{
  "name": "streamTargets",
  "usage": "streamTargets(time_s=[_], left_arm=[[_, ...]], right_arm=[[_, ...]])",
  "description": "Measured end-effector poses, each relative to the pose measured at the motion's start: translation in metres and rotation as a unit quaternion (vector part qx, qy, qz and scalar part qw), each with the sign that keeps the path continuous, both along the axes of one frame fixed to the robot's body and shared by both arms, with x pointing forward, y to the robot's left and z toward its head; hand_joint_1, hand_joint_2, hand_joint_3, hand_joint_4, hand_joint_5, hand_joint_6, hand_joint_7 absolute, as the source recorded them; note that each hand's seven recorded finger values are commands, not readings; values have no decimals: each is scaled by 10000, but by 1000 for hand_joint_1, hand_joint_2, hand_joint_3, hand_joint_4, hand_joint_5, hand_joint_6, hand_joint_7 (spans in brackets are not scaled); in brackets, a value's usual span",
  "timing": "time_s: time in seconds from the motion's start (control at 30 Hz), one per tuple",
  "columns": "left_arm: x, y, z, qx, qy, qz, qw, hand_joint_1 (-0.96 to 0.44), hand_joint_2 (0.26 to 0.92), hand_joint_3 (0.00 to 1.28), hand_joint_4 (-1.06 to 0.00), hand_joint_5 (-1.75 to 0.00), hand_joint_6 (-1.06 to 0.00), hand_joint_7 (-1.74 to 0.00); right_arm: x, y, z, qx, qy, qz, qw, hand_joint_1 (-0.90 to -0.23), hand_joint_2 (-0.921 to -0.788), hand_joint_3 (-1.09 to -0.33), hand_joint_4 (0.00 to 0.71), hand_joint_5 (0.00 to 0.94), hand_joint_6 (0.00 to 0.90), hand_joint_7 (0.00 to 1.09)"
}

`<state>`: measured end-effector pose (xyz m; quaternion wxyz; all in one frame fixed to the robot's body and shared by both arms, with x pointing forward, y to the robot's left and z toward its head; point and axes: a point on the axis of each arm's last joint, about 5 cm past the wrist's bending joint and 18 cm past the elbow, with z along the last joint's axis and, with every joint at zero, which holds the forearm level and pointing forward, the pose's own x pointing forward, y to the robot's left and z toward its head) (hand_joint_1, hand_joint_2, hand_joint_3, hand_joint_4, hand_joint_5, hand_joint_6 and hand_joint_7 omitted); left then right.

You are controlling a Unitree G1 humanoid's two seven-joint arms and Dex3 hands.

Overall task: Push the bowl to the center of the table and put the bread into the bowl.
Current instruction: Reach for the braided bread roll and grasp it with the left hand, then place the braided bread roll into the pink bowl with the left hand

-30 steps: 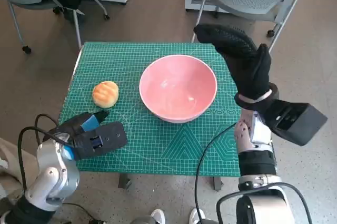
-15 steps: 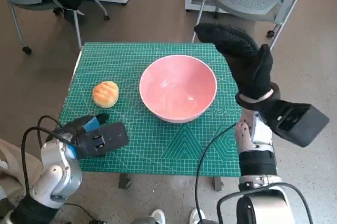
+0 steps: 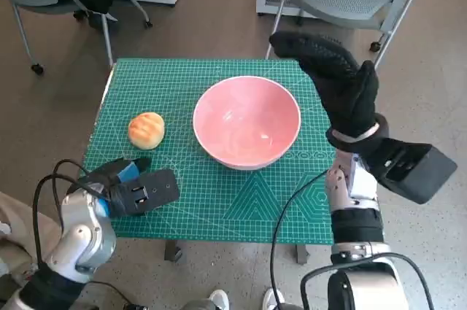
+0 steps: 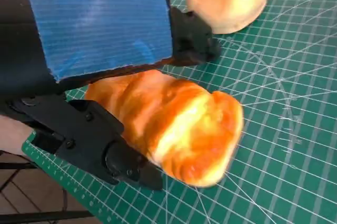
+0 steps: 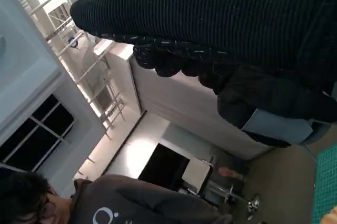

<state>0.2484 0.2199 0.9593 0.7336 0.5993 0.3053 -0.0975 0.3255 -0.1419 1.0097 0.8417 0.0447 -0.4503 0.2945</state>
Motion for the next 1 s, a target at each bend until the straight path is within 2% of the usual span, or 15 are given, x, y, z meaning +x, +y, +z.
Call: streamTargets(time_s=[0.03,0.07,0.17,0.2,0.23,0.27,0.3,0.4,0.5,0.6,1.0], left_arm=[[9,0,-3,-2,2,0,10000,204,689,254,-560,-680,-413,-22],[19,-3,-6,-6,0,-2,10000,284,617,459,-620,-929,-438,-15],[39,4,-29,14,-1,41,10000,389,486,801,-677,-1287,-518,-28],[42,9,-32,33,-18,64,10000,397,484,808,-690,-1301,-561,-54],[44,14,-32,66,-64,82,9999,406,497,785,-713,-1306,-590,-278],[46,17,-33,97,-112,88,9999,412,505,775,-723,-1314,-569,-496],[47,18,-35,134,-161,91,9997,267,536,739,-707,-1364,-593,-714],[48,14,-55,314,-378,41,9988,90,564,735,-627,-1493,-628,-994],[38,12,-91,440,-523,-67,9976,32,586,736,-540,-1586,-647,-1088],[30,13,-118,492,-595,-164,9969,15,604,726,-520,-1626,-629,-1117],[2,16,-90,371,-683,-295,9965,6,637,661,-563,-1581,-614,-1110]], right_arm=[[0,-1,0,0,-2,-1,10000,-710,-921,-833,61,0,-1,254],[-1,0,2,0,-6,0,10000,-710,-921,-833,61,0,-1,254],[-3,4,9,-8,-29,8,10000,-710,-921,-834,61,0,-1,254],[-4,6,11,-11,-34,13,10000,-711,-921,-833,61,0,-1,254],[-4,6,12,-11,-37,13,10000,-711,-921,-833,62,0,-1,254],[-4,5,13,-10,-36,13,10000,-712,-921,-832,62,0,-1,254],[-5,4,13,-10,-34,15,10000,-712,-921,-832,62,1,-1,254],[-7,0,10,-10,-27,13,10000,-713,-921,-831,63,1,-1,255],[-10,-3,8,-9,-28,9,10000,-713,-921,-831,63,1,-1,255],[-11,-4,11,-10,-36,9,10000,-713,-921,-831,63,1,-1,255],[-12,-4,18,-11,-33,23,10000,-713,-921,-832,62,0,-1,255]])
